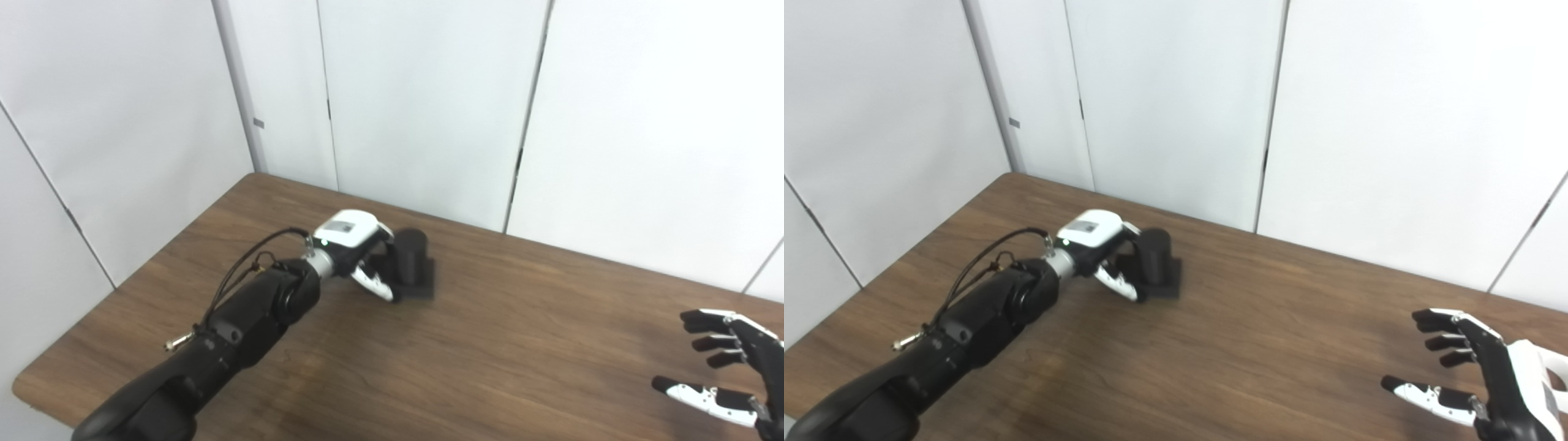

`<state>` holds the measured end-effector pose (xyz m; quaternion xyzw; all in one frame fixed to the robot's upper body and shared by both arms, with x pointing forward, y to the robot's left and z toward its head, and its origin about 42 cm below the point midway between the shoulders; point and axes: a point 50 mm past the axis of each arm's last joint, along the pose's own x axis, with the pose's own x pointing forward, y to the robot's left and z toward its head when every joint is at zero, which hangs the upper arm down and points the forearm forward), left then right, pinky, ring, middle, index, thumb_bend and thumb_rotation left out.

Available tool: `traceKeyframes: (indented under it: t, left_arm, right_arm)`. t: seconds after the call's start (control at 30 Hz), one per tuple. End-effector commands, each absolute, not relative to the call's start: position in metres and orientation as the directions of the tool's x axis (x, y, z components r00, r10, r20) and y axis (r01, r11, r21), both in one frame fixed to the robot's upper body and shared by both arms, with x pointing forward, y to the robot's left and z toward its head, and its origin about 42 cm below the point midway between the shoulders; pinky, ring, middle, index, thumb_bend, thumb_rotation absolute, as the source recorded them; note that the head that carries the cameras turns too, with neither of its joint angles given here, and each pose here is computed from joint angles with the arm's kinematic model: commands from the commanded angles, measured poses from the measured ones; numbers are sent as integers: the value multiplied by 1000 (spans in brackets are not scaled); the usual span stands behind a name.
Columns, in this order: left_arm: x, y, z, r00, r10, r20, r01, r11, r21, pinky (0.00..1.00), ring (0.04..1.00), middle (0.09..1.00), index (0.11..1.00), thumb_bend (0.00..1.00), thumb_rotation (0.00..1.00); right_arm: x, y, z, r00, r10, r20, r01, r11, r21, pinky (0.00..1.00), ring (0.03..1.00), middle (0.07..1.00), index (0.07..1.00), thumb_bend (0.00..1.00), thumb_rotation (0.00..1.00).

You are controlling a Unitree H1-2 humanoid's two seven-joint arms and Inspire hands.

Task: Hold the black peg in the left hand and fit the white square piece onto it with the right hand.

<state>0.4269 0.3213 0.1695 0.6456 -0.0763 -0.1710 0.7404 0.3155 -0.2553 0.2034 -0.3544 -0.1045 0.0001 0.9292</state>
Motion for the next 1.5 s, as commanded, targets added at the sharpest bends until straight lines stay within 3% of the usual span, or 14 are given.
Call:
traceKeyframes:
  t: [0.0,0.27,0.8,1.0,1.17,1.47]
  left_arm:
    - [423,304,173,873,-472,-122,179,79,981,728,876,840,488,522,72]
    - [411,268,165,747,-644,-166,243,32,969,740,860,831,489,523,71]
    - [379,193,131,585,-782,-217,301,-39,953,738,843,817,489,523,72]
    - [374,190,125,563,-768,-304,236,-203,950,779,852,822,490,521,78]
    - [375,201,122,576,-754,-315,228,-222,948,782,845,816,490,522,76]
    - [373,222,113,589,-742,-319,240,-216,946,779,833,819,490,523,74]
  right_arm:
    - [324,-255,221,953,94,289,124,749,-651,569,648,687,666,658,0]
    - [329,-258,212,947,101,305,129,751,-648,586,644,684,671,652,0]
    - [335,-259,203,938,103,331,145,751,-644,580,645,693,684,616,0]
    - [333,-259,215,931,132,341,145,724,-675,547,641,696,689,599,57]
    - [331,-274,235,918,169,359,170,649,-742,546,649,697,689,609,90]
    - [340,-312,275,944,191,269,161,445,-881,564,682,728,714,682,135]
